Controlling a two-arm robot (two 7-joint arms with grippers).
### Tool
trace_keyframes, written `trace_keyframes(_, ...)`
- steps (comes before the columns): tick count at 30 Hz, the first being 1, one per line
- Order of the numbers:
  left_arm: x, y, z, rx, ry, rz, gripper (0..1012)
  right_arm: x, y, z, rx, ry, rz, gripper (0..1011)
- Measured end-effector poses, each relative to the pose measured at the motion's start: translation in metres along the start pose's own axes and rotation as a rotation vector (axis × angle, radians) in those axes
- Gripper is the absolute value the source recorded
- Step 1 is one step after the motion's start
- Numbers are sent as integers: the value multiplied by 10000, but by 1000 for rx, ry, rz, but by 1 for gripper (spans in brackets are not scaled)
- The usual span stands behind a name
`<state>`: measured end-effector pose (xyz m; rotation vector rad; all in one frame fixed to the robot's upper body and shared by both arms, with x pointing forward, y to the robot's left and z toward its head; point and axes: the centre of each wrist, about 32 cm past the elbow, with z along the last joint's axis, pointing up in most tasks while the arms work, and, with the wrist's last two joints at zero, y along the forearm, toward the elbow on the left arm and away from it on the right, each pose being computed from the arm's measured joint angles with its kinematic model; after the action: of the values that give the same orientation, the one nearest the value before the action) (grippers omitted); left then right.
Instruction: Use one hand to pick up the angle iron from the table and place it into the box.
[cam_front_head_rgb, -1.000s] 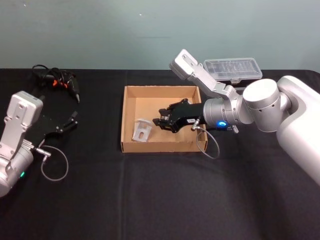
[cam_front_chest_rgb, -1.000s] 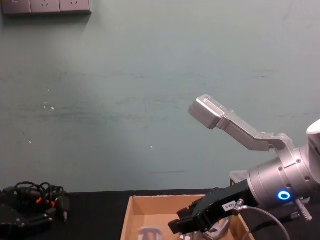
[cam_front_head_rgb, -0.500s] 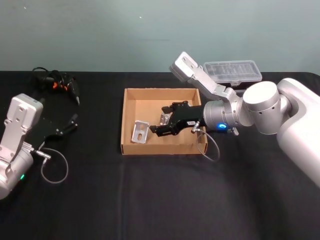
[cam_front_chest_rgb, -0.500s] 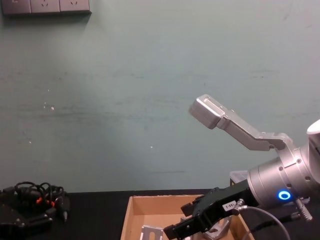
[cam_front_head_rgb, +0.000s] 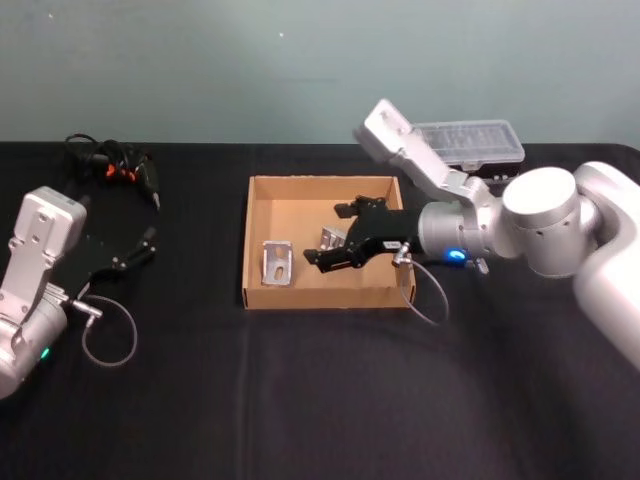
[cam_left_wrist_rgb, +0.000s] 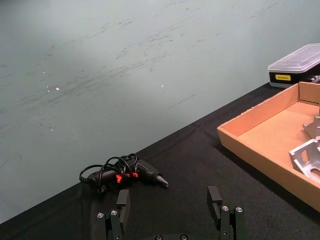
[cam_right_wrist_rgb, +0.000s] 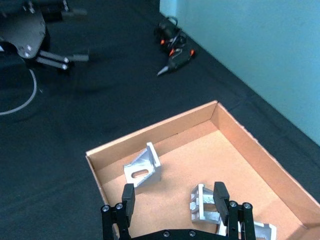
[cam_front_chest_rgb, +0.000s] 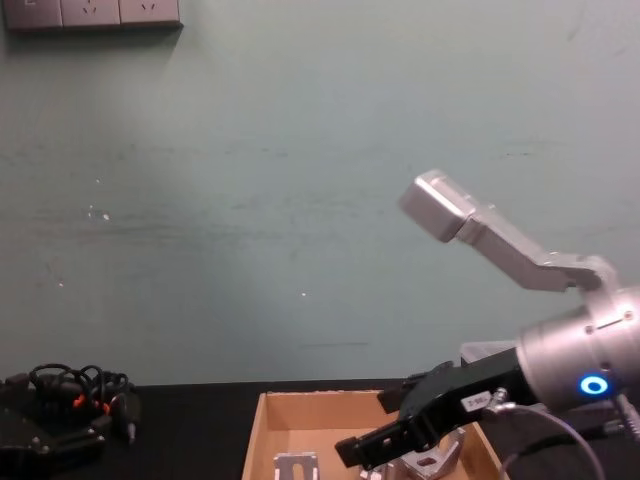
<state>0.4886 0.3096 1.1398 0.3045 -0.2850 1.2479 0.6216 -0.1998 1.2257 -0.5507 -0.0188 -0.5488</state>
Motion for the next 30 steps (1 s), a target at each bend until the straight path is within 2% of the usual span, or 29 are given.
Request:
trace_keyframes(3,0,0,0,0,0,0,1011,-80,-131,-35,34,2,-35,1002)
trace_keyframes(10,0,0,0,0,0,0,1011,-371,-444,-213,120,33,-174,1002)
trace_keyframes(12,0,0,0,0,0,0,1011,-570,-556,-347,151,65,-279,1003)
trace_keyframes(15,0,0,0,0,0,0,1011,-709,-607,-449,159,90,-361,1003)
trace_keyframes(18,0,0,0,0,0,0,1011,-802,-625,-537,161,113,-434,1003)
trace_keyframes(24,0,0,0,0,0,0,1011,-960,-590,-671,158,122,-570,1003)
trace_keyframes(30,0,0,0,0,0,0,1011,-1039,-533,-726,136,113,-648,1003)
